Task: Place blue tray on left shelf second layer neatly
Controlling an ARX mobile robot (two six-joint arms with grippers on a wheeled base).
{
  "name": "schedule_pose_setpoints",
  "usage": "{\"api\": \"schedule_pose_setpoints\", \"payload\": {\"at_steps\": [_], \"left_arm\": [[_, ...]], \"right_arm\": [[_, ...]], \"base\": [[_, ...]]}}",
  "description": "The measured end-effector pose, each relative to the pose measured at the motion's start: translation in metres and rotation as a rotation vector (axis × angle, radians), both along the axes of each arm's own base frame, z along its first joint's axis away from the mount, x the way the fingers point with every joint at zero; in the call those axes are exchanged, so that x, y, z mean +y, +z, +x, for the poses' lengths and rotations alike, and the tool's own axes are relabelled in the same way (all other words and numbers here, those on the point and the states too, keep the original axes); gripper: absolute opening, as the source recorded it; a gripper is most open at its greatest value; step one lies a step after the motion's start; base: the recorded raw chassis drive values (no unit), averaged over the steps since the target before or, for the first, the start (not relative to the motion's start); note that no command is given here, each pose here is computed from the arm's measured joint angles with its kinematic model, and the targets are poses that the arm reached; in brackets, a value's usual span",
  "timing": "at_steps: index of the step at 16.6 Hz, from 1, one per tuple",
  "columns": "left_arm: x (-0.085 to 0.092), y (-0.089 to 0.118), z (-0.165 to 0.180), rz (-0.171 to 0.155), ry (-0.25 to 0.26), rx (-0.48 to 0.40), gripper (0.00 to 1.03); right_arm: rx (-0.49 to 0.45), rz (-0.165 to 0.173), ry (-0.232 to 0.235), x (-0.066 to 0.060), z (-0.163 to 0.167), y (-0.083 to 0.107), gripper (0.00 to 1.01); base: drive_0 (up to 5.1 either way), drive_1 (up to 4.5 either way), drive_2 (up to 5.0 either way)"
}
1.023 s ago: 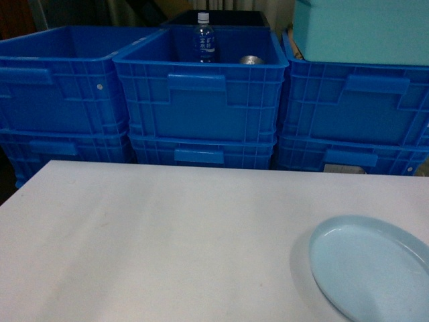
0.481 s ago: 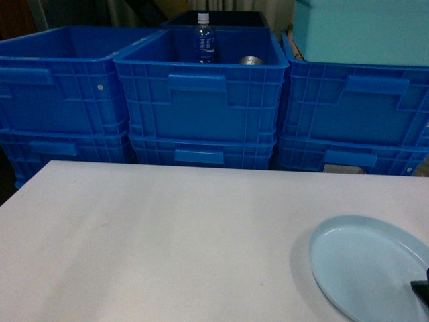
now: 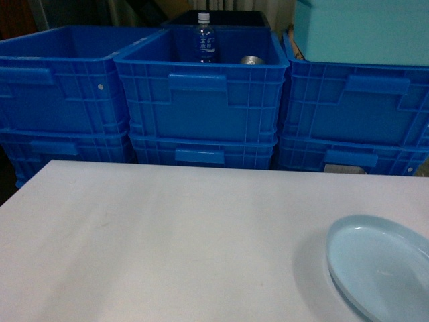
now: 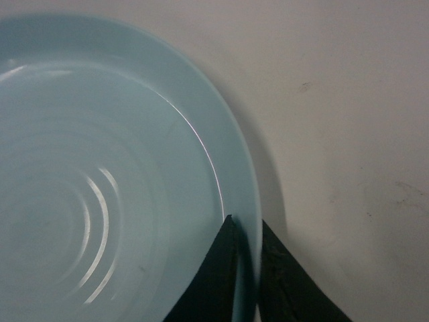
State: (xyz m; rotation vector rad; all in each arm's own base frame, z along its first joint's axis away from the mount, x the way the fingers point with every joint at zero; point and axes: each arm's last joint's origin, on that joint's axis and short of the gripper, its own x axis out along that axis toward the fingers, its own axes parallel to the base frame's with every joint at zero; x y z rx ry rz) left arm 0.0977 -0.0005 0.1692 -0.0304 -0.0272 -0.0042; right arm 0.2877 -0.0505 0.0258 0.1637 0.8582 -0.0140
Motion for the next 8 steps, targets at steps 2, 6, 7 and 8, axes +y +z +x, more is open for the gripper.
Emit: {"api": "schedule_pose_setpoints", "payload": {"at_steps": [2, 6, 7, 8], "left_arm": [[0.000, 0.000, 0.000, 0.000, 0.000, 0.000, 0.98], [0.000, 0.000, 0.000, 0.000, 0.000, 0.000, 0.98], [0.000, 0.000, 0.000, 0.000, 0.000, 0.000, 0.98], [0.000, 0.000, 0.000, 0.000, 0.000, 0.000, 0.98]], "right_arm": [[-0.005, 0.020, -0.012, -0.001, -0.002, 0.001, 0.02], [-0.073, -0.025, 0.027, 0.017, -0.041, 0.025, 0.02], [-0.100, -0.030, 0.039, 0.018, -0.040, 0.032, 0.02], [-0.131, -0.043, 0.052, 0.019, -0.039, 0.037, 0.02]], "base": [[0.0, 0.00, 0.0], [0.0, 0.00, 0.0], [0.0, 0.00, 0.0], [0.0, 0.00, 0.0]]}}
